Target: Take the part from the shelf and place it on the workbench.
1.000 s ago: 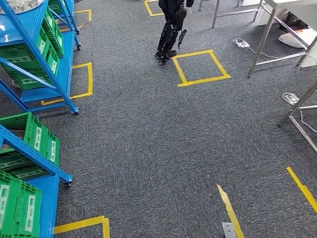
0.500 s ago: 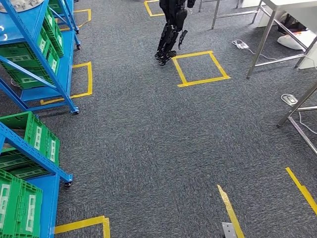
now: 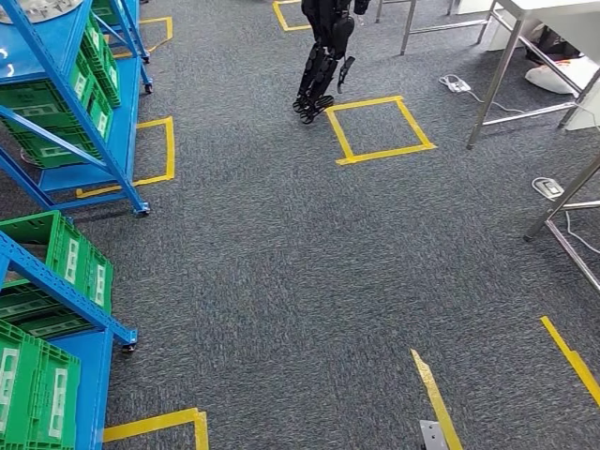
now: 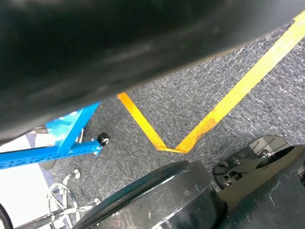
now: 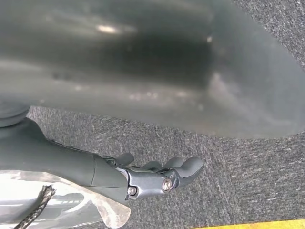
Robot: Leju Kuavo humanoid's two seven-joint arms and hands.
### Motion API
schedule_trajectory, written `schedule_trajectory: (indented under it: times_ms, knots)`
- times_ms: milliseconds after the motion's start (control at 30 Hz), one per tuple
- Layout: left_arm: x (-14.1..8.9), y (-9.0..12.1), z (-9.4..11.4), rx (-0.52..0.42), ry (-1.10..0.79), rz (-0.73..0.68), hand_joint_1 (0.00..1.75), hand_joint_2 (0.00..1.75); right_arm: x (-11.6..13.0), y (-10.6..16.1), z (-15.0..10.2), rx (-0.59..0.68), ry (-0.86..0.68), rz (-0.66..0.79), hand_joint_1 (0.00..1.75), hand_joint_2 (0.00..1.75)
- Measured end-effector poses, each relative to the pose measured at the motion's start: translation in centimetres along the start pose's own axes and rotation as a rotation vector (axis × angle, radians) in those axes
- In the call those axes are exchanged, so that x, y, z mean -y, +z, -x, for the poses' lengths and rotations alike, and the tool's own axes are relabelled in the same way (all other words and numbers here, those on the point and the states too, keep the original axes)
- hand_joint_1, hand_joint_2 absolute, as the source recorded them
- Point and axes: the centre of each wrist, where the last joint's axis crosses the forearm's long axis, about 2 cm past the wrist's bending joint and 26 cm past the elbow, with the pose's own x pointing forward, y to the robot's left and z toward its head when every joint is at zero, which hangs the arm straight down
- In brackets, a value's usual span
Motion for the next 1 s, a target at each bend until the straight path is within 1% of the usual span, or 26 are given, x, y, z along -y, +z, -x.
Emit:
schedule_trajectory:
  times_ms: [833, 1000]
  knots:
    - [-0.05, -0.07, -0.3, 0.008, -0.01, -0.005, 0.0, 0.0, -0.06, 0.06, 0.16, -0.004, 0.006, -0.004, 0.0, 0.0]
    - [0.12, 0.05, -0.04, 0.003, -0.01, -0.002, 0.0, 0.0, -0.06, 0.05, 0.12, -0.003, 0.005, -0.004, 0.0, 0.0]
